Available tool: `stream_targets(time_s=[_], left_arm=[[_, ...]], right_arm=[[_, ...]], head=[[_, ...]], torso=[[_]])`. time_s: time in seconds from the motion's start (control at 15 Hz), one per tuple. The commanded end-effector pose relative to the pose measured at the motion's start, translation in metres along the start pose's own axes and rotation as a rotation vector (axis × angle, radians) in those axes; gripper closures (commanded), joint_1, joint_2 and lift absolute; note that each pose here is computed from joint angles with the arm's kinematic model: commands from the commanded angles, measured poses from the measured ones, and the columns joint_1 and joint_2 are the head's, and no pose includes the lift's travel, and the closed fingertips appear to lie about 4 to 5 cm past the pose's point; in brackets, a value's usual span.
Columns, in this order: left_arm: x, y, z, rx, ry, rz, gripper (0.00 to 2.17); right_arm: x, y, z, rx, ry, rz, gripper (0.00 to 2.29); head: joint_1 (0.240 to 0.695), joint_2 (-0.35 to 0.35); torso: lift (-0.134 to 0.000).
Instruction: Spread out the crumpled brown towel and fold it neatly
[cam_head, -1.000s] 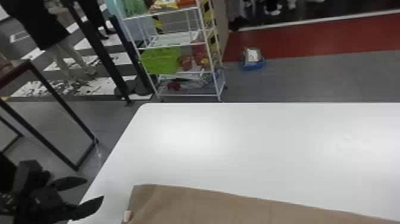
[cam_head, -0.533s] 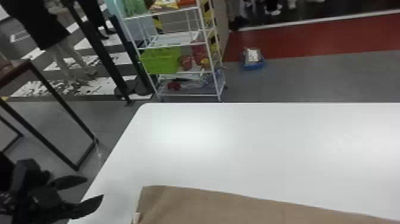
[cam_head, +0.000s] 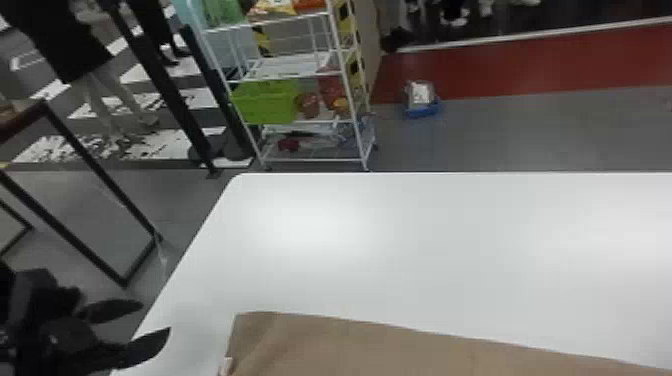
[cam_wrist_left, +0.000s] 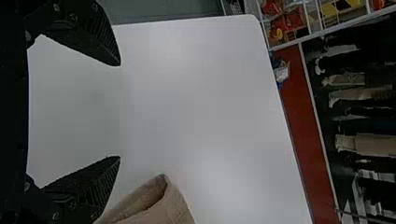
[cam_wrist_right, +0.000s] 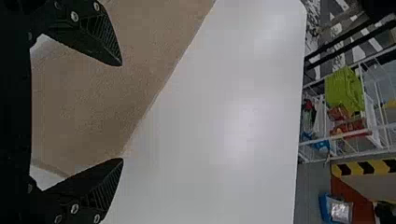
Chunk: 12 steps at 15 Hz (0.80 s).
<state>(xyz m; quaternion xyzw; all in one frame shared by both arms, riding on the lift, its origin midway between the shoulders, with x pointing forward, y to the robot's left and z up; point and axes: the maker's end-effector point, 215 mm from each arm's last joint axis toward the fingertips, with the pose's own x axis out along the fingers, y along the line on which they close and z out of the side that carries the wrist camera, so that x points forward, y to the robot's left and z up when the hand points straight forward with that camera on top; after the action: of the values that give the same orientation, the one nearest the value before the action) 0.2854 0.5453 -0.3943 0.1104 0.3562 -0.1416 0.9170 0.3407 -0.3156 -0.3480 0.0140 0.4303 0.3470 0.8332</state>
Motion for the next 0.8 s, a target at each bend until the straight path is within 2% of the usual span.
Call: stream_targets(time_s=[0.0,0.13,0.33,0.4,0.53,0.73], left_arm=[[0.001,-0.005,0.0,-0.03,0.007,-0.005,0.2],[-0.004,-0.006,-0.001,-0.042,0.0,-0.002,0.2],[-0.012,-0.005,-0.003,-0.081,-0.002,0.004,0.2],[-0.013,-0.006,-0.002,-0.084,-0.004,0.006,0.2],[-0.014,-0.007,-0.003,-0.092,0.0,0.006,0.2],[-0.014,-0.006,-0.005,-0.095,0.001,0.009,0.2]], right_arm=[[0.046,0.039,0.043,-0.172,0.017,0.05,0.15],[0.084,0.077,0.072,-0.313,0.054,0.088,0.16],[0.127,0.129,0.096,-0.48,0.106,0.125,0.17],[0.136,0.14,0.099,-0.515,0.121,0.13,0.17],[0.155,0.16,0.087,-0.593,0.176,0.137,0.17],[0.175,0.189,0.051,-0.662,0.254,0.176,0.17]], head=[[0.695,0.35],[0.695,0.35],[0.695,0.35],[0.695,0.35],[0.695,0.35],[0.695,0.35]], torso=[[-0.122],[-0.122],[-0.122],[-0.122],[-0.122],[-0.122]])
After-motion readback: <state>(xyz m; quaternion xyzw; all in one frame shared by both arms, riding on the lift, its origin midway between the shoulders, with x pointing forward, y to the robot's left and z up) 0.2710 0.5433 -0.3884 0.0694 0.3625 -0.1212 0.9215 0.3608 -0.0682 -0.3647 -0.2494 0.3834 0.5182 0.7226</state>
